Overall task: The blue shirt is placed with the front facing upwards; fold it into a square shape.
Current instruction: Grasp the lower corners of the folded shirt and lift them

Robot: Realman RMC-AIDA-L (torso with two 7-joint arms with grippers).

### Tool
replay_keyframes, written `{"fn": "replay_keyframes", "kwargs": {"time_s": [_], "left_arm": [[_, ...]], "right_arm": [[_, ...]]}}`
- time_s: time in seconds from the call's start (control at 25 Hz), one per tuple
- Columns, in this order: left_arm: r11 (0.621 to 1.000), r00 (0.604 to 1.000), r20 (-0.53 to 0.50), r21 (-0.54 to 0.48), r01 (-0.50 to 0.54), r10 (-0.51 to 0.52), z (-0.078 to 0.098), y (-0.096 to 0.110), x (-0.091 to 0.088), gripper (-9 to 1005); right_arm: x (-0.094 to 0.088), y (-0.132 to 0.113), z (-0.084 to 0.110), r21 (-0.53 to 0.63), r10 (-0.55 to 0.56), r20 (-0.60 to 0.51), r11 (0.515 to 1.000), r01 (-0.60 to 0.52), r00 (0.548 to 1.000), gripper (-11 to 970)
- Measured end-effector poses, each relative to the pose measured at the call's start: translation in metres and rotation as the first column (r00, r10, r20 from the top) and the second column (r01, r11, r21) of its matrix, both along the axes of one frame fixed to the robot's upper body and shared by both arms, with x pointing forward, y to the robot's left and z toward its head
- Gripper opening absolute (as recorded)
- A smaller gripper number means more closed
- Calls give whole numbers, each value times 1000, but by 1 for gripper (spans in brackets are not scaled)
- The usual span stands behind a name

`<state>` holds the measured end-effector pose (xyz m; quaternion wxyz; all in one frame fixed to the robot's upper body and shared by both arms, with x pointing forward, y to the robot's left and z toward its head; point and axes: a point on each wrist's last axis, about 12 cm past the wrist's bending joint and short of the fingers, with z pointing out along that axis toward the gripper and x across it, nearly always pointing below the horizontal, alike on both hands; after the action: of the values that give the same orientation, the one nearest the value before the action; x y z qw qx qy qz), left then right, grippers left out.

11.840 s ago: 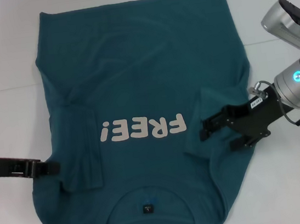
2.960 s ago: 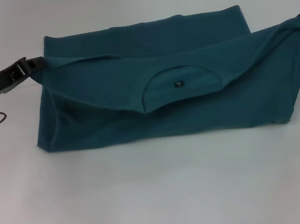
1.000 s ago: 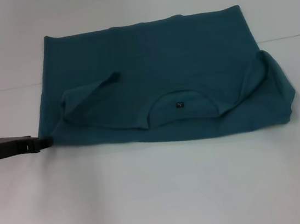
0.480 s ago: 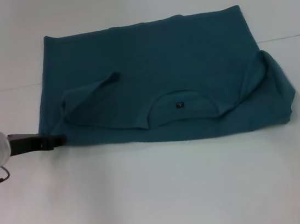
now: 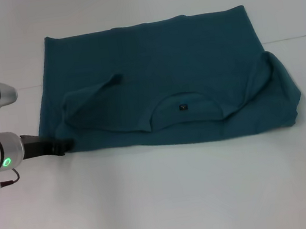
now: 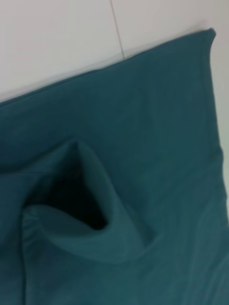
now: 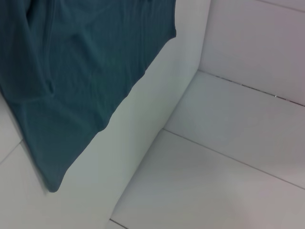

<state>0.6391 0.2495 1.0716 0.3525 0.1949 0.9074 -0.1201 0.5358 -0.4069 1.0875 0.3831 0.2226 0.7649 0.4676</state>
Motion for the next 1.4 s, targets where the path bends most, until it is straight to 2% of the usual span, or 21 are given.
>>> {"fn": "replay_keyframes", "kwargs": {"time_s": [0.08, 0.48, 0.68, 0.88, 0.96, 1.12, 1.16, 1.2, 1.32, 1.36, 1.4], "left_arm": [[1000, 1000, 5, 18, 5, -5, -1, -1, 1, 547], [1000, 1000, 16, 11, 20, -20, 5, -4, 2, 82], [999, 1000, -11, -41, 11, -11, 14, 0, 2, 29], [996, 999, -34, -92, -1, -2, 26, 8, -2, 18], [994, 999, -49, -108, 0, -5, 29, 9, -4, 17], [992, 997, -74, -124, 2, -11, 30, 10, -7, 17], [992, 996, -84, -129, 2, -13, 30, 10, -8, 17], [991, 996, -92, -131, 3, -16, 29, 10, -9, 17], [991, 994, -103, -136, 6, -20, 28, 9, -11, 17], [991, 994, -106, -137, 4, -19, 27, 9, -11, 17], [990, 994, -110, -138, 4, -20, 27, 10, -11, 17]], "right_arm": [[1, 1, 0, -3, 8, -1, 1000, -8, 1000, 812], [1, 3, 0, -1, 11, -7, 1000, -11, 1000, 815], [0, 0, 6, 2, 46, 8, 999, -46, 999, 817], [-5, -26, 31, -37, 130, -50, 991, -132, 990, 818], [-5, -36, 42, -92, 160, -71, 982, -167, 984, 819], [1, -36, 66, -242, 255, -117, 930, -277, 960, 820], [4, -30, 77, -311, 314, -117, 889, -335, 942, 820], [4, -30, 77, -311, 314, -117, 889, -335, 942, 819], [8, -21, 89, -443, 371, -96, 815, -373, 924, 818], [11, -14, 94, -531, 411, -99, 748, -398, 906, 818], [11, -14, 94, -531, 411, -99, 748, -398, 906, 817]]}}
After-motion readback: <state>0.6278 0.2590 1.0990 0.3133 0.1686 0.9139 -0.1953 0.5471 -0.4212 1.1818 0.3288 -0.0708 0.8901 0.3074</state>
